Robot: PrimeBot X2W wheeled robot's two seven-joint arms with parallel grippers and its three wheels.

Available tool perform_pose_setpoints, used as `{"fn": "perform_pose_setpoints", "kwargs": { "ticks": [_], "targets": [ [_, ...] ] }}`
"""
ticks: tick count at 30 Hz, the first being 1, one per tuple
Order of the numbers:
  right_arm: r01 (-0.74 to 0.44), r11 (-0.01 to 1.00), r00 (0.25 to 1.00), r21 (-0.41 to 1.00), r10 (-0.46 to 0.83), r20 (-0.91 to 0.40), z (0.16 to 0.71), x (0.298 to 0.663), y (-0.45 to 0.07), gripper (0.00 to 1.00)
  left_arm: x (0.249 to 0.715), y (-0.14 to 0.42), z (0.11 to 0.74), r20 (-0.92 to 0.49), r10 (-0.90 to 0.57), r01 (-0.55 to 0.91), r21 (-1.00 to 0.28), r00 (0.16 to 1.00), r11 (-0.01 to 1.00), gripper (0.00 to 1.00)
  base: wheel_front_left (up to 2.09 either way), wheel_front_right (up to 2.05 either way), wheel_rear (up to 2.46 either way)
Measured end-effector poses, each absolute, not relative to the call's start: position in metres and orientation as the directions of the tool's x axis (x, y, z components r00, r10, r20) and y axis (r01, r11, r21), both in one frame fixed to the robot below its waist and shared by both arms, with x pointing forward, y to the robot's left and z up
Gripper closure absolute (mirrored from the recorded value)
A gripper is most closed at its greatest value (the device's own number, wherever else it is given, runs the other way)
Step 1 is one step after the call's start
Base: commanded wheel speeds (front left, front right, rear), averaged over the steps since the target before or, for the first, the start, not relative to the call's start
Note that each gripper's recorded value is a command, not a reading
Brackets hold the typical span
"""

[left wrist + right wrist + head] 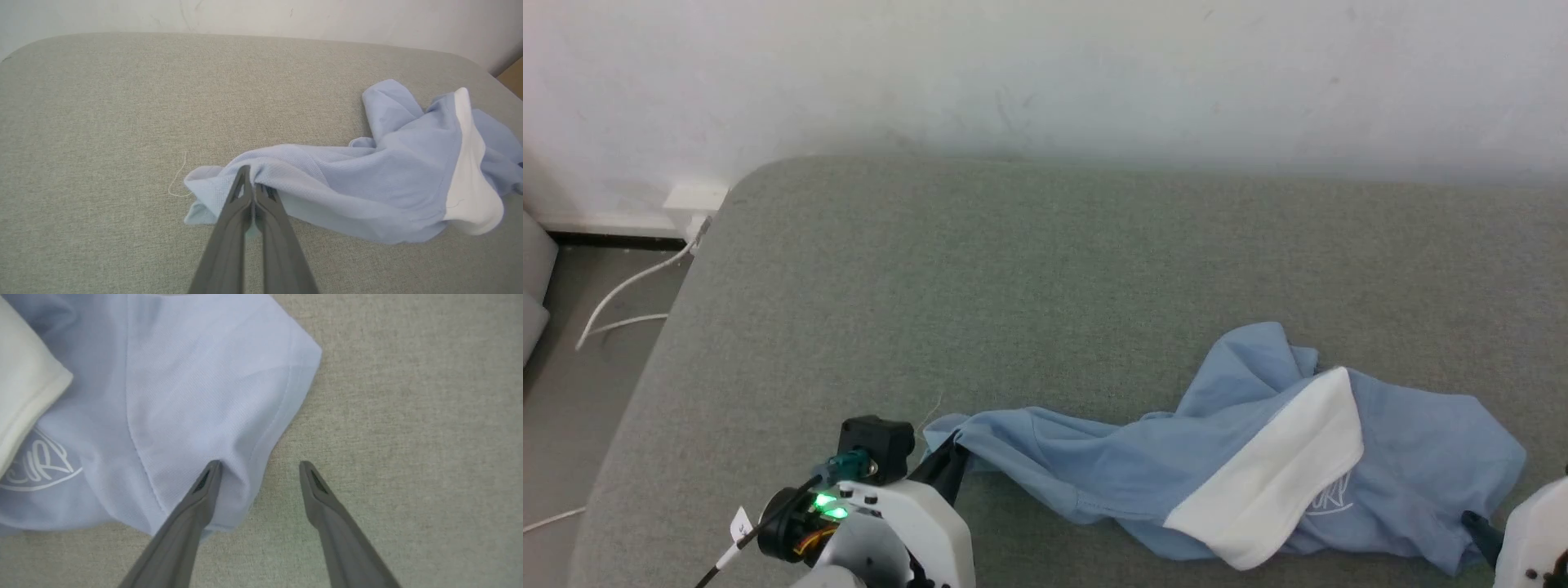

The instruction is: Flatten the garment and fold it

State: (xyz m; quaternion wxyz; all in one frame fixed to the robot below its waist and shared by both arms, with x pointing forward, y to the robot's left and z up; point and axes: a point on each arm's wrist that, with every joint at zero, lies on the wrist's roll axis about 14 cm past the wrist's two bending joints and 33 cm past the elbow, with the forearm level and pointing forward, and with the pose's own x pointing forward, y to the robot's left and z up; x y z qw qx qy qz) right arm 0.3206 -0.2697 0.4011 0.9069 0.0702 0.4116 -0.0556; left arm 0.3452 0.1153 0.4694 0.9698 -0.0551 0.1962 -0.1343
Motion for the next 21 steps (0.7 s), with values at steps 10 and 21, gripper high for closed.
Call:
{"fn": "perform_pose_setpoints", "kwargs": {
  "ticks": [10,21],
  "targets": [
    [0.158,0.976,0.459,0.151,0.062,-0.886,0.363,0.323,-0.255,0.36,0.351,0.117,0.459,-0.388,-0.276,0.223,-0.176,0.879,0.959,1.0,0.0,0.0,0.0],
    [0.117,0.974,0.561,0.192,0.094,-0.822,0.388,0.34,-0.245,1.0,0.358,0.131,0.477,-0.324,-0.234,0.187,-0.171,0.917,0.967,1.0,0.0,0.0,0.0]
  ]
}}
